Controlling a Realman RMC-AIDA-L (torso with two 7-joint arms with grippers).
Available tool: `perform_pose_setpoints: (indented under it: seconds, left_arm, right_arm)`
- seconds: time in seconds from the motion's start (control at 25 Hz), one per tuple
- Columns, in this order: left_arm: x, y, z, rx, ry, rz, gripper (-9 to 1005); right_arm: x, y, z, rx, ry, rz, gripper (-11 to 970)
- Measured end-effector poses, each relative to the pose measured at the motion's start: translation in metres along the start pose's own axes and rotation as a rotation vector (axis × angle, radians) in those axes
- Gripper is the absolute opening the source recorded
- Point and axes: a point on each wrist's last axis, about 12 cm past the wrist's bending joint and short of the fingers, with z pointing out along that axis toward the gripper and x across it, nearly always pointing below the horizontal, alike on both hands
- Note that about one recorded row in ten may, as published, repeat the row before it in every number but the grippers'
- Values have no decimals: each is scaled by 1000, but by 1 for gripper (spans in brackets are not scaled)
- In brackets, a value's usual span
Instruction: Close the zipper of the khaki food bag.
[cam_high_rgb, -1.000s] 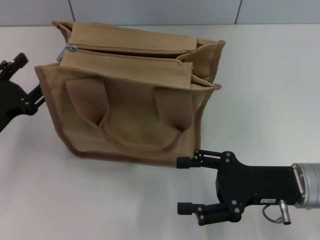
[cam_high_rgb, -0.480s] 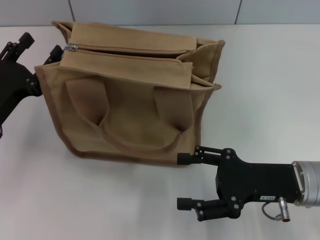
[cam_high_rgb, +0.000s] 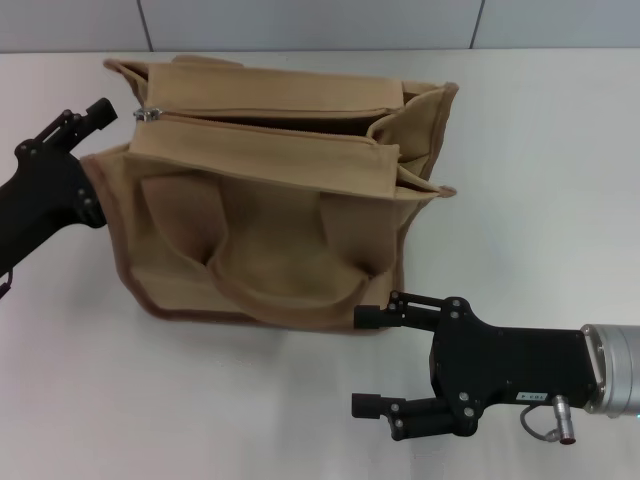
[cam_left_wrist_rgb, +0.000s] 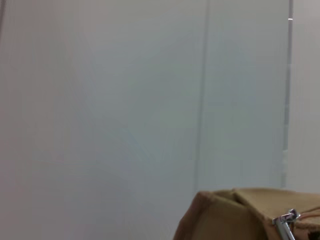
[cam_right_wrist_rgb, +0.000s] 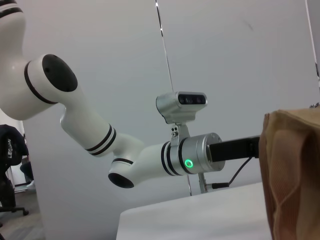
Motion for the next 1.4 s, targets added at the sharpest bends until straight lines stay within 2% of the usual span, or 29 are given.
perform_pose_setpoints:
  seconds: [0.16, 0.32, 0.56, 0.92, 1.16, 1.28, 1.4]
  left_arm:
    - [-6, -5, 1, 69, -30, 0, 757]
    - [-9, -6, 5, 85, -50, 1, 755]
    - [-6, -3, 7, 10, -72, -27, 753]
    - [2, -1, -10, -76, -58, -76, 749]
    - [5, -3, -20, -84, -38, -77, 746]
    - [5, -4, -19, -54, -17, -69, 745]
    - [6, -9, -11, 64, 53, -29, 744]
  right_arm:
    - [1, 1, 2, -2, -5, -8, 832]
    - [1, 1, 2, -4, -7, -7, 831]
    - [1, 2, 2, -5, -12, -1, 831]
    - [0, 0, 2, 14, -27, -5, 832]
    - [0, 0, 2, 17, -26, -10, 832]
    - [0, 0, 2, 18, -27, -10, 832]
    - [0, 0, 2, 19, -26, -10, 832]
